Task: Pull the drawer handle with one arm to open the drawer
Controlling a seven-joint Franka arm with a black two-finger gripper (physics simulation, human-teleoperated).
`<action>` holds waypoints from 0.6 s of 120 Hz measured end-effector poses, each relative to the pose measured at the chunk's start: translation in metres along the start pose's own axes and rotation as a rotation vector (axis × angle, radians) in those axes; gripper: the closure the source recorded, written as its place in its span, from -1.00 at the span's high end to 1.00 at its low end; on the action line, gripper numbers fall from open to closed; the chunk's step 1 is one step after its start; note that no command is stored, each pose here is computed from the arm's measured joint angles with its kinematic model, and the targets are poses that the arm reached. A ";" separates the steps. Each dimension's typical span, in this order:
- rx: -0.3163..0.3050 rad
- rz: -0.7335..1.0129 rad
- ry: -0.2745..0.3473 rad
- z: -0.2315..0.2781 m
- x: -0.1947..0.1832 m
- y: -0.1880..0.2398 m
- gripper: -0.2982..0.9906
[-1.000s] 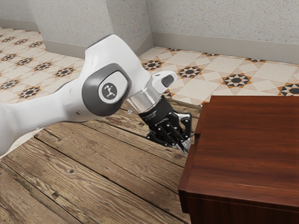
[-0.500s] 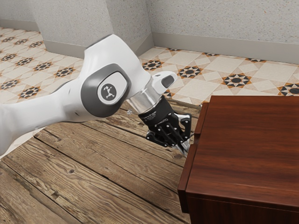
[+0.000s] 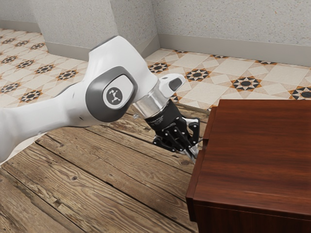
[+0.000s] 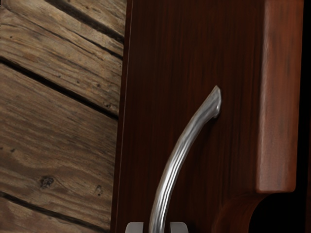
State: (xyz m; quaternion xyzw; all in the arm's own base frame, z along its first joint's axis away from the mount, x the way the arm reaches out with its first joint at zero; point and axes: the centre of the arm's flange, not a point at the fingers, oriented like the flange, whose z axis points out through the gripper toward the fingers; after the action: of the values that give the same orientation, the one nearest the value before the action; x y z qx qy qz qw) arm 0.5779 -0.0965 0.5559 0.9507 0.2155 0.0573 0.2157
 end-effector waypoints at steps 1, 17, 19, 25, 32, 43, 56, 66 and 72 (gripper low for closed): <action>0.000 0.000 0.000 0.000 0.000 0.000 -0.60; 0.001 -0.001 0.002 -0.002 0.000 -0.001 -0.60; 0.001 -0.001 0.002 -0.002 0.000 -0.002 -0.60; 0.002 -0.002 0.002 -0.002 0.000 -0.002 -0.60; 0.003 -0.002 0.001 -0.002 0.000 -0.003 -0.60; 0.005 -0.008 0.001 -0.003 0.000 -0.008 -0.60; 0.005 -0.019 0.005 -0.008 0.001 -0.015 -0.60; 0.004 -0.032 0.012 -0.014 0.003 -0.023 -0.60; 0.004 -0.042 0.018 -0.018 0.005 -0.029 -0.60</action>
State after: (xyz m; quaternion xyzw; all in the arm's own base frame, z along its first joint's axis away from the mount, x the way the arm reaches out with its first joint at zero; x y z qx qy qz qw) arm 0.5681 -0.0638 0.5591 0.9457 0.2375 0.0606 0.2133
